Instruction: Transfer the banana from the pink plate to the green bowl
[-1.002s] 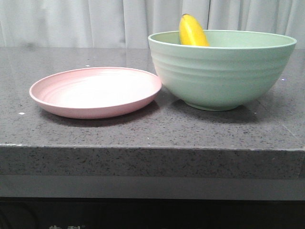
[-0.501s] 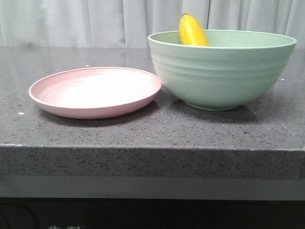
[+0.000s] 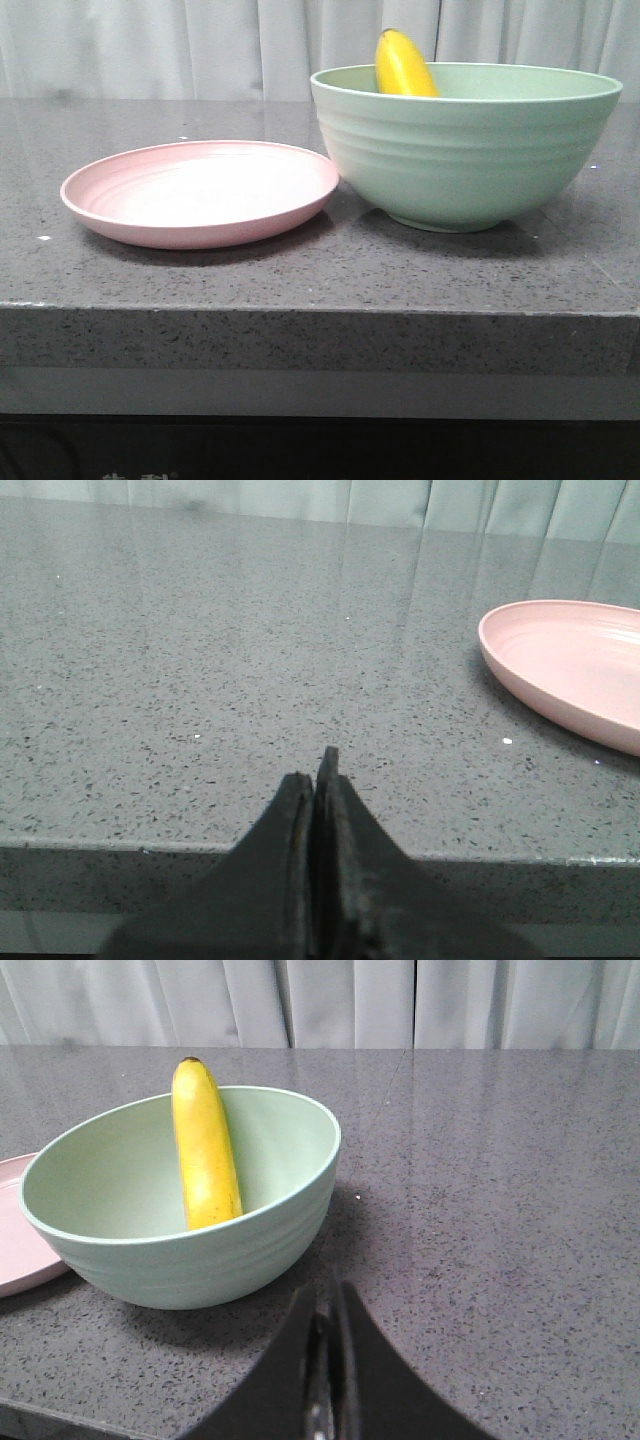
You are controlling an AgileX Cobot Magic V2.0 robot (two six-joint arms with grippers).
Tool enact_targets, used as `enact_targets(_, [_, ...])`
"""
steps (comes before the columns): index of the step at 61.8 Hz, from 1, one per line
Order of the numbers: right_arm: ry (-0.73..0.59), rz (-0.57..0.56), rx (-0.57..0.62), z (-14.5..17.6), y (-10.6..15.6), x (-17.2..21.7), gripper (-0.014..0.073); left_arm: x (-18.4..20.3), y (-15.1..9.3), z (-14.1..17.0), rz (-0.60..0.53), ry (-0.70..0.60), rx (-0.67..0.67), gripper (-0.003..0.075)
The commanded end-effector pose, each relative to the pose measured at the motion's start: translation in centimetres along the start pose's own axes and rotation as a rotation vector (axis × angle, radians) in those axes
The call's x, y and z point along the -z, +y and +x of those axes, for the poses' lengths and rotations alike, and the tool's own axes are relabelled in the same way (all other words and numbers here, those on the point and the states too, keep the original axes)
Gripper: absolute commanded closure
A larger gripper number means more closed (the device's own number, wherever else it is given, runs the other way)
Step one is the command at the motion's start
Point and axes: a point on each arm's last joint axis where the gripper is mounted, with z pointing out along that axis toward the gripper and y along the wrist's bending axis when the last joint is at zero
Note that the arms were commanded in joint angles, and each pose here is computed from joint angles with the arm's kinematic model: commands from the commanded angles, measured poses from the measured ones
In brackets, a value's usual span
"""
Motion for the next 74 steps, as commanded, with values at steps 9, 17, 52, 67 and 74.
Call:
enact_targets(9, [-0.139, 0.026, 0.012, -0.6, -0.3, -0.2, 0.0664, 0.2, -0.1, -0.7, 0.01, -0.103, 0.004, 0.0738])
enact_targets(17, [-0.183, 0.107, 0.005, 2.5, -1.3, -0.4, 0.0664, 0.2, -0.1, -0.7, 0.01, -0.103, 0.004, 0.0738])
enact_targets(52, [-0.165, 0.18, -0.052, 7.8, -2.2, -0.4, 0.0664, 0.2, -0.1, -0.7, 0.01, -0.101, 0.004, 0.0738])
enact_targets(67, [-0.165, 0.18, -0.052, 7.8, -2.2, -0.4, 0.0664, 0.2, -0.1, -0.7, 0.01, -0.101, 0.004, 0.0738])
enact_targets(74, [-0.165, 0.18, -0.052, 7.8, -2.2, -0.4, 0.0664, 0.2, -0.1, -0.7, 0.01, -0.101, 0.004, 0.0738])
